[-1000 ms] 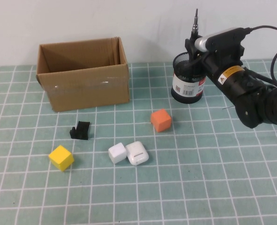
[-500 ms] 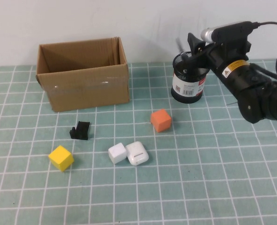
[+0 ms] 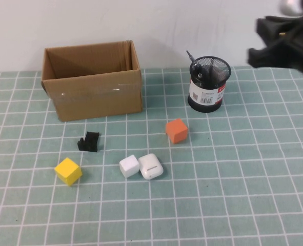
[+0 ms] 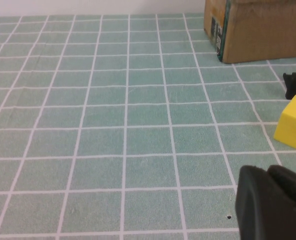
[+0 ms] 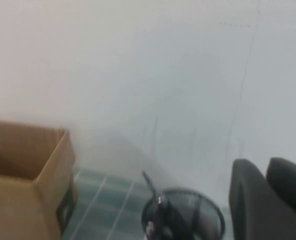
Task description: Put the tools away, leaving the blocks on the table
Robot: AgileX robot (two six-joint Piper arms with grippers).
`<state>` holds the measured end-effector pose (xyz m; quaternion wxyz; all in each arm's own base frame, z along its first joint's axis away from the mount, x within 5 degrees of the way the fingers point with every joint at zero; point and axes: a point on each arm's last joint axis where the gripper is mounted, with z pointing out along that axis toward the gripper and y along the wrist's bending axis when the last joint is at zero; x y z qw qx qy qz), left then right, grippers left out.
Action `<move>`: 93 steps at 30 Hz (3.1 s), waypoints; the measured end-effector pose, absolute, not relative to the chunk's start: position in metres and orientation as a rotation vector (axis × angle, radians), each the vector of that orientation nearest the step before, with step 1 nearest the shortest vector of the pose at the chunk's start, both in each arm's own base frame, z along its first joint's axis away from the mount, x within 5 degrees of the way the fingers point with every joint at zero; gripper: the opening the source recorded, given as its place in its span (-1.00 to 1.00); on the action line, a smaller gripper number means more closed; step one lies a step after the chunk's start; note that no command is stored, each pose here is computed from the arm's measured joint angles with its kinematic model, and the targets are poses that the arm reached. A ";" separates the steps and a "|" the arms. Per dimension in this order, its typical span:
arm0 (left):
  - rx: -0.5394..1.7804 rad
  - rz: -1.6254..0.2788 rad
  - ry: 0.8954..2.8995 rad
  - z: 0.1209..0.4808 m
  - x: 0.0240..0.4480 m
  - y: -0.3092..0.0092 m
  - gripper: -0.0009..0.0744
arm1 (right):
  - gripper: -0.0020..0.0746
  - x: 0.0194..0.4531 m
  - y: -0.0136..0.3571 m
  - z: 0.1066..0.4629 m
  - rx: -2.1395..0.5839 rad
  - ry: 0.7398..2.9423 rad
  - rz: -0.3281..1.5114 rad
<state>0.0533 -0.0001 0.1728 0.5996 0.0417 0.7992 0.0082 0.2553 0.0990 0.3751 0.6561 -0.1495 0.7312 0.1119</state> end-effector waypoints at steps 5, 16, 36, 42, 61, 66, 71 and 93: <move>0.097 0.019 1.853 0.173 0.053 0.000 -0.98 | -0.97 0.212 0.081 0.385 -0.365 1.831 0.225; 0.097 0.019 1.853 0.173 0.053 0.000 -0.98 | -0.97 0.188 0.064 0.381 -0.465 1.971 0.043; 0.097 0.019 1.853 0.173 0.053 0.000 -0.98 | -0.97 0.082 0.008 0.280 -0.285 1.665 -0.102; 0.097 0.019 1.853 0.173 0.053 0.000 -0.98 | -0.97 0.059 0.002 0.214 -0.176 1.535 -0.116; 0.096 0.019 1.853 0.173 0.053 0.000 -0.98 | -0.97 0.053 -0.001 0.175 -0.069 1.807 -0.049; 0.096 0.019 1.853 0.173 0.053 0.000 -0.98 | -0.97 0.053 -0.001 0.175 -0.069 1.807 -0.049; 0.096 0.019 1.853 0.173 0.053 0.000 -0.98 | -0.97 0.053 -0.001 0.175 -0.069 1.807 -0.049; 0.096 0.019 1.853 0.173 0.053 0.000 -0.98 | -0.97 0.053 -0.001 0.175 -0.069 1.807 -0.049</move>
